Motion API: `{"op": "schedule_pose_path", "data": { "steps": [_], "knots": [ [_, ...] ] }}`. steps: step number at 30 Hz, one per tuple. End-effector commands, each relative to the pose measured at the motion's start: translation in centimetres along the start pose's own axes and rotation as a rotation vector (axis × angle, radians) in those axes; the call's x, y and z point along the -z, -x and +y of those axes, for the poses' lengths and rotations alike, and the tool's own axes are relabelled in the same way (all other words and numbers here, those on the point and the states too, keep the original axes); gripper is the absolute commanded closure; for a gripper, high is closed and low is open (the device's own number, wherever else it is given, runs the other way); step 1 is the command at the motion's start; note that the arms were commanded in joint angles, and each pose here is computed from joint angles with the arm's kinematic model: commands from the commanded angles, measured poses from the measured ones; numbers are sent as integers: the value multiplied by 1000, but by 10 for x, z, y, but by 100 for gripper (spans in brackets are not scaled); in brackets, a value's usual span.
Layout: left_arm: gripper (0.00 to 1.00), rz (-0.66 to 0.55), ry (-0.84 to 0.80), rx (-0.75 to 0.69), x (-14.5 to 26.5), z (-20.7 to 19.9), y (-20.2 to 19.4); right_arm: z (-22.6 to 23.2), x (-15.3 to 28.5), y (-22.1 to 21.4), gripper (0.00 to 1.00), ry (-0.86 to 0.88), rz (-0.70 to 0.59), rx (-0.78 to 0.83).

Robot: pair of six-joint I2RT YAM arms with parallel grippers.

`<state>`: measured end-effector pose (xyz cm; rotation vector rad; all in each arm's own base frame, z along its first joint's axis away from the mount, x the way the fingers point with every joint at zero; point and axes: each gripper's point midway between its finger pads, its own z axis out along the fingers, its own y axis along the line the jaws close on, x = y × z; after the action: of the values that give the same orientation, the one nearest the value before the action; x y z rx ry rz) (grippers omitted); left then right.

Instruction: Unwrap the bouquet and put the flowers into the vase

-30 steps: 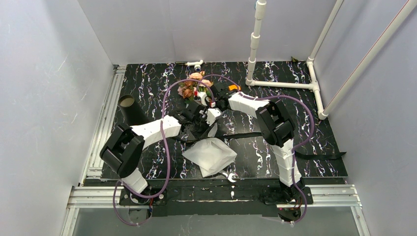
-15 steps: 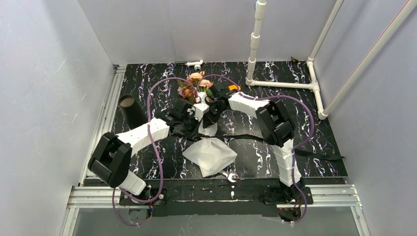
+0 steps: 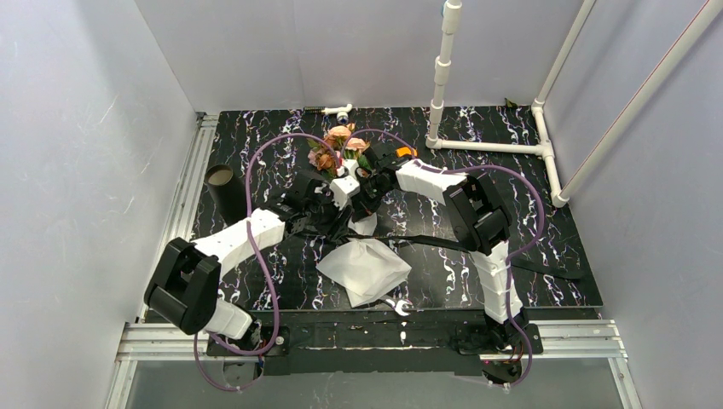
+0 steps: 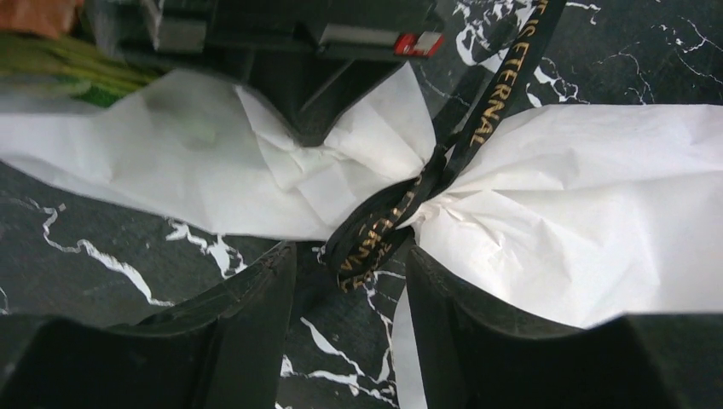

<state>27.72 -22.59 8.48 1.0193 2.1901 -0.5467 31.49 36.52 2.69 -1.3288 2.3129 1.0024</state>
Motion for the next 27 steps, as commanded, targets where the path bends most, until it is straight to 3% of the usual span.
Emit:
{"op": "schedule_pose_path", "data": {
  "steps": [1,7,11,20,23,27],
  "knots": [
    [52,-75,-30,-146,-5,-4,31,-50,-20,-122,99,-182,359,-135],
    [56,-3,-49,-199,-25,-2,25,-50,-20,-121,99,-185,358,-134],
    [67,24,-88,-223,-26,-7,19,-50,-20,-122,99,-184,360,-134],
    [80,121,-112,-188,-12,-8,-14,-52,-19,-122,99,-189,359,-135],
    [100,117,-75,-165,-6,2,-15,-53,-18,-123,99,-190,360,-138],
    [100,63,66,-53,5,31,-5,-53,-19,-124,99,-190,360,-138]
  ]
}}
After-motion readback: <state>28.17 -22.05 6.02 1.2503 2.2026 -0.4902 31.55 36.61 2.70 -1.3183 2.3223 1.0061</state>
